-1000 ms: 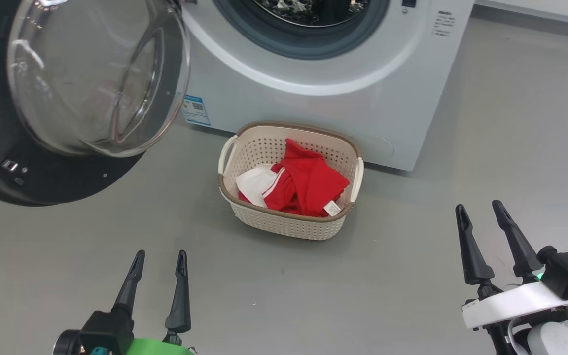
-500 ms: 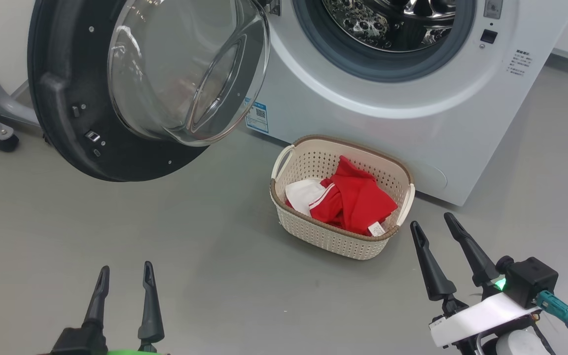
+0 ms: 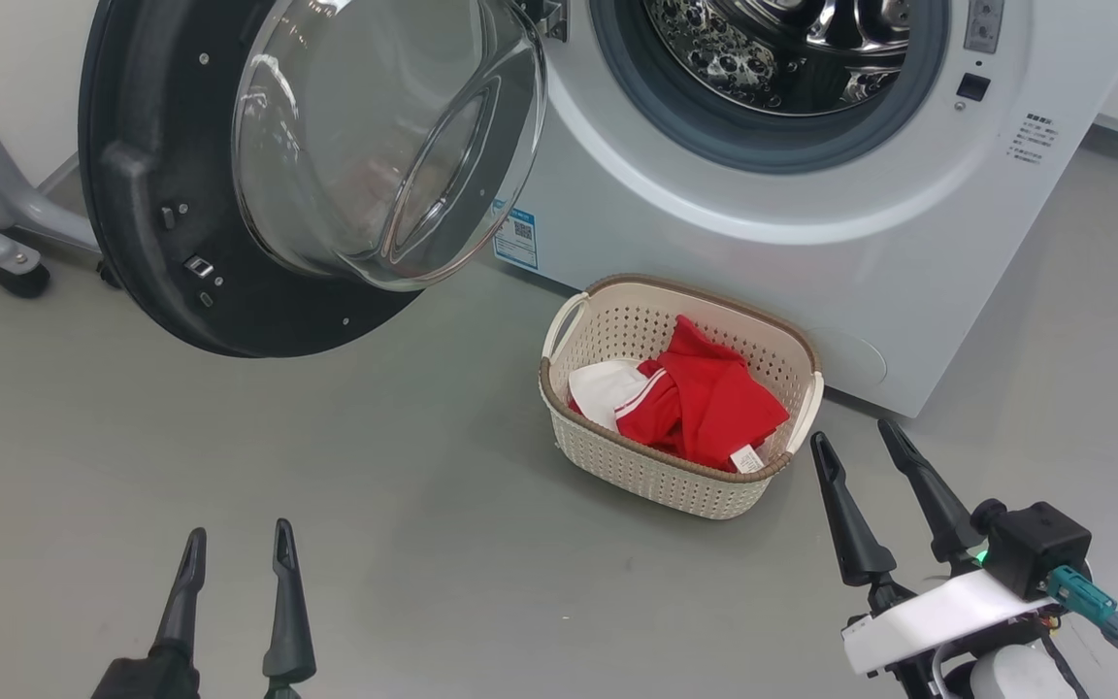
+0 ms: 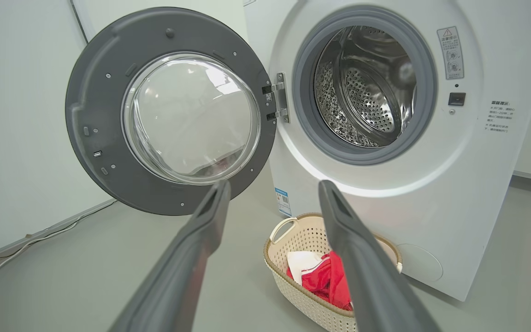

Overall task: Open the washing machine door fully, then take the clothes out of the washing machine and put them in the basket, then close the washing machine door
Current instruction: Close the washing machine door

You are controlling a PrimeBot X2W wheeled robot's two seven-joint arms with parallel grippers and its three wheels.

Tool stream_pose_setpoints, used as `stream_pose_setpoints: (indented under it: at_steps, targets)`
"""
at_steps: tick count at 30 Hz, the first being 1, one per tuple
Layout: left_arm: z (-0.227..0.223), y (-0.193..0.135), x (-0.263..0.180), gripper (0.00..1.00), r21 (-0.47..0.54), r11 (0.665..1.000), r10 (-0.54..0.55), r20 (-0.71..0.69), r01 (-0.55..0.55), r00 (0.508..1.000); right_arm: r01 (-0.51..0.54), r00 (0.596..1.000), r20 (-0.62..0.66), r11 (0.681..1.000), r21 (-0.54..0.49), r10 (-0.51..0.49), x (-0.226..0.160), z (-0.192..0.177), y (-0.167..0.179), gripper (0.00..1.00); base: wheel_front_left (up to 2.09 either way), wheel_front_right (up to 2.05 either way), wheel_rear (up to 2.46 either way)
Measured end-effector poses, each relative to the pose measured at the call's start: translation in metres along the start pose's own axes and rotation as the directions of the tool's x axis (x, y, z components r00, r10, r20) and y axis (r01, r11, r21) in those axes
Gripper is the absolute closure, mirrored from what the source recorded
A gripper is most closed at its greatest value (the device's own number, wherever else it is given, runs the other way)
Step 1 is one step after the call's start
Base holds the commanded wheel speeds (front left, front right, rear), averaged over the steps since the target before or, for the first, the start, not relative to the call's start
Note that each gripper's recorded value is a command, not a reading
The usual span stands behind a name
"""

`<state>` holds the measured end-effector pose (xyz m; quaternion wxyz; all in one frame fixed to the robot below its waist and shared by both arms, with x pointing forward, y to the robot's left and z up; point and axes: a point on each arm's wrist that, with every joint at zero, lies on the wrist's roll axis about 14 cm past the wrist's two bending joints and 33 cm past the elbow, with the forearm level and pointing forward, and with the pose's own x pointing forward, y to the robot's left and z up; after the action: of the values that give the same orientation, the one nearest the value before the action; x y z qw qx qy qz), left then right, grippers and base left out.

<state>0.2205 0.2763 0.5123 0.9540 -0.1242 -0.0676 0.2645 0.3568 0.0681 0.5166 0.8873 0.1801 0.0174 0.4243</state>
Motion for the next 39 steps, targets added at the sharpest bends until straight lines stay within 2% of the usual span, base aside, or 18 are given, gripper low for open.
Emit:
stream_pose_setpoints:
  at_steps: [39]
  targets:
    - [0.0026,-0.0043,-0.0008,0.0,-0.001,1.0,-0.019,0.012,0.019,1.0,0.03,1.0,0.009,1.0,-0.007,-0.03,-0.0032,0.0039,-0.0062,0.0,0.0,0.0,0.0]
